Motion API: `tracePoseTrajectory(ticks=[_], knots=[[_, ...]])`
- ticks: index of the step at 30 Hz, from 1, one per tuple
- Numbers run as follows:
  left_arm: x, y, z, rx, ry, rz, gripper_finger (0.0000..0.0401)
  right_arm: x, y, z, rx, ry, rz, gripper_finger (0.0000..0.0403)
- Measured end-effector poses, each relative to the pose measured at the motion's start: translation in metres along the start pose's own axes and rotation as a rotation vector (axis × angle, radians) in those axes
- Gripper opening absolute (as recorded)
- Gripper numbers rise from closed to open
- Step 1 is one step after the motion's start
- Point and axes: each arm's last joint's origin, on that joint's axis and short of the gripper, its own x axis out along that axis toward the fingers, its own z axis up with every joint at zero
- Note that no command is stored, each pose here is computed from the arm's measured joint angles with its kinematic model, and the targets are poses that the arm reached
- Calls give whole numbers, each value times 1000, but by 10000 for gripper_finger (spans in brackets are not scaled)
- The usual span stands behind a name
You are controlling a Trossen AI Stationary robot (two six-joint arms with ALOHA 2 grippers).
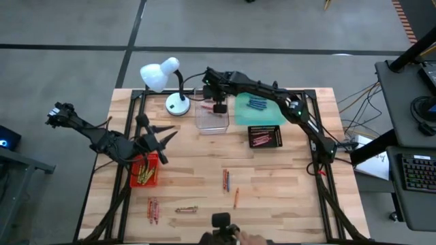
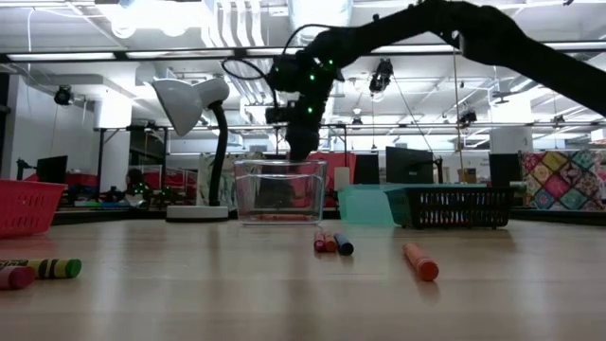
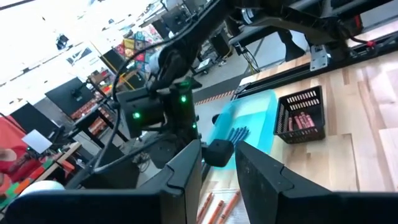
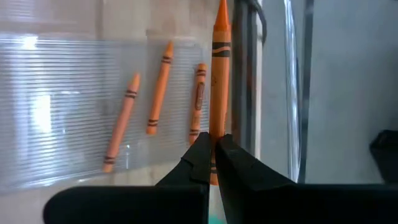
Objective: Sort crayons
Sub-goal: Put the orange bin into the transparent bin
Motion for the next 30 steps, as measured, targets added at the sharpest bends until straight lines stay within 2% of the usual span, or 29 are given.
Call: tracePoseTrajectory(ticks=[6, 18, 30], knots=[[-1, 3, -1, -20, 0, 8, 81, 12, -5, -5, 59, -34, 83, 9], [5, -7, -4, -123, 25, 2, 81, 41, 6, -11, 192, 33, 129, 9], [9, -16, -5, -172, 42, -2, 81, 47, 10, -13, 211, 44, 160, 9]])
